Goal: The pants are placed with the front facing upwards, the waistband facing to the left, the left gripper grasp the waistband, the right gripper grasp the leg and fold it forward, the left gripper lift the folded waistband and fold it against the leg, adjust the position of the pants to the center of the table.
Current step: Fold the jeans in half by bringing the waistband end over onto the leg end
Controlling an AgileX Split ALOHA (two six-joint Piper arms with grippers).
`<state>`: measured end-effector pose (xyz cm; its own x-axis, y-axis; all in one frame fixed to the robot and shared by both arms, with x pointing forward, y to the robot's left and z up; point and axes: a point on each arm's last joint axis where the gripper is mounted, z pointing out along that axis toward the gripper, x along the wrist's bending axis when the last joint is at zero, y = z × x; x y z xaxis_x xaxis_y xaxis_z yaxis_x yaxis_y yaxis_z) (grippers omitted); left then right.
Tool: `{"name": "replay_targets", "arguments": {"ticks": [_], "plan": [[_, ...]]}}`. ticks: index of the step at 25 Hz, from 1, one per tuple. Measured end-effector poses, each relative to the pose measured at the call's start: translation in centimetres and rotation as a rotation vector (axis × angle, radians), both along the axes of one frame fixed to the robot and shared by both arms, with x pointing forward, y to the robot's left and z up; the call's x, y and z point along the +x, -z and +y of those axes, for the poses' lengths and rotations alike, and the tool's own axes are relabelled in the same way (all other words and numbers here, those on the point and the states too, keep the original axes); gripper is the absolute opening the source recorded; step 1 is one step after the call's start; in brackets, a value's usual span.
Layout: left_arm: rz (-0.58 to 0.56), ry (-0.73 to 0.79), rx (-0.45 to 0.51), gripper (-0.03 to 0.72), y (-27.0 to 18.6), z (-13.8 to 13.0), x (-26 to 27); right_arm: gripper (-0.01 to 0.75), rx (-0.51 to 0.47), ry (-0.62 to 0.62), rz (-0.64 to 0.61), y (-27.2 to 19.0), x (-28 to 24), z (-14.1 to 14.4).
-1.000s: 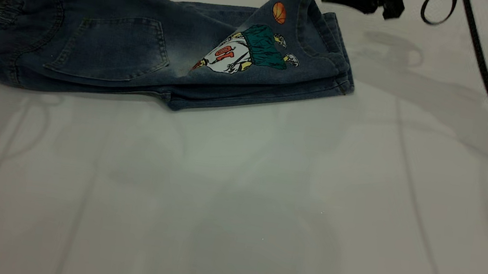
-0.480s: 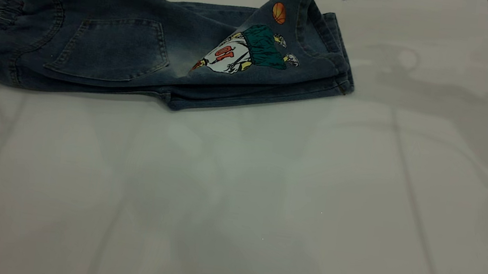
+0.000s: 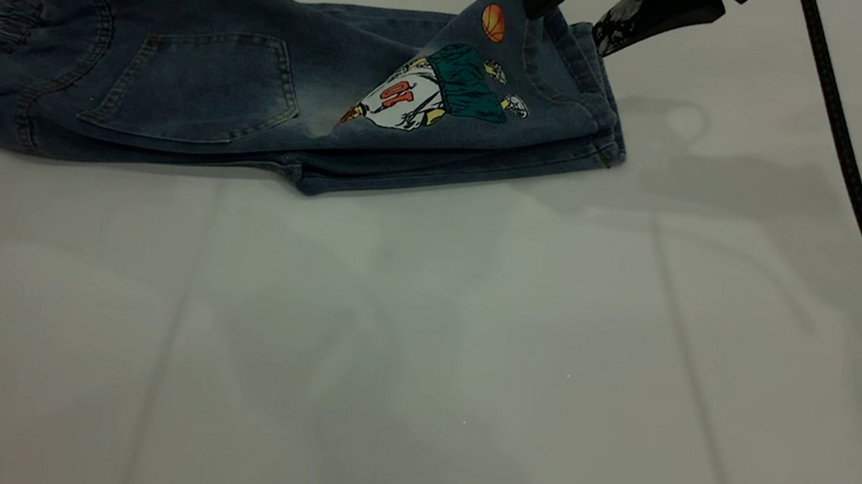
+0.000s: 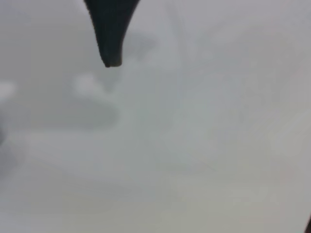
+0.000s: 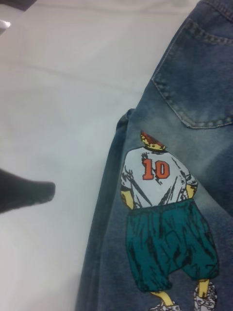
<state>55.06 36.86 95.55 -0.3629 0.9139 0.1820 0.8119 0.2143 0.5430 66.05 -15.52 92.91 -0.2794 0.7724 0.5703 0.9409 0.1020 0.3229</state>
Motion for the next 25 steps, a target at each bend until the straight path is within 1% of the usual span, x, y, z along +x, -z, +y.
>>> {"name": "replay_targets", "arguments": {"ticks": [3,5,7,9,11,16,18,19,22,25], "plan": [[0.108,0.024,0.016,0.503,0.0,0.2,0.4,0.475,0.0,0.0,0.0,0.0,0.0,0.0],[0.163,0.065,0.007,0.502,-0.1,0.1,1.0,0.475,0.0,0.0,0.001,0.0,0.0,0.0],[0.184,0.11,-0.026,0.502,-0.4,-0.2,2.0,0.475,0.0,0.0,0.001,0.0,0.0,0.0],[0.175,0.113,-0.078,0.502,-0.4,0.0,3.0,0.475,0.001,0.0,0.002,0.0,0.0,0.0],[0.164,0.08,-0.137,0.502,-0.1,0.8,3.8,0.475,0.001,-0.002,0.003,0.0,0.0,0.0],[0.18,-0.063,-0.306,0.502,2.7,4.4,3.5,0.475,0.001,-0.002,0.003,0.0,0.0,0.0],[0.166,-0.096,-0.387,0.502,3.7,5.4,3.3,0.475,0.001,-0.002,0.003,0.0,0.0,0.0],[0.147,-0.114,-0.429,0.502,4.0,5.8,3.3,0.475,0.001,-0.002,0.003,0.0,0.0,0.0],[0.08,-0.098,-0.512,0.501,4.4,6.3,3.6,0.475,0.001,-0.002,0.003,0.0,0.0,0.0],[0.003,-0.081,-0.548,0.501,4.5,6.6,4.2,0.475,0.001,-0.002,0.003,0.0,0.0,0.0]]}}
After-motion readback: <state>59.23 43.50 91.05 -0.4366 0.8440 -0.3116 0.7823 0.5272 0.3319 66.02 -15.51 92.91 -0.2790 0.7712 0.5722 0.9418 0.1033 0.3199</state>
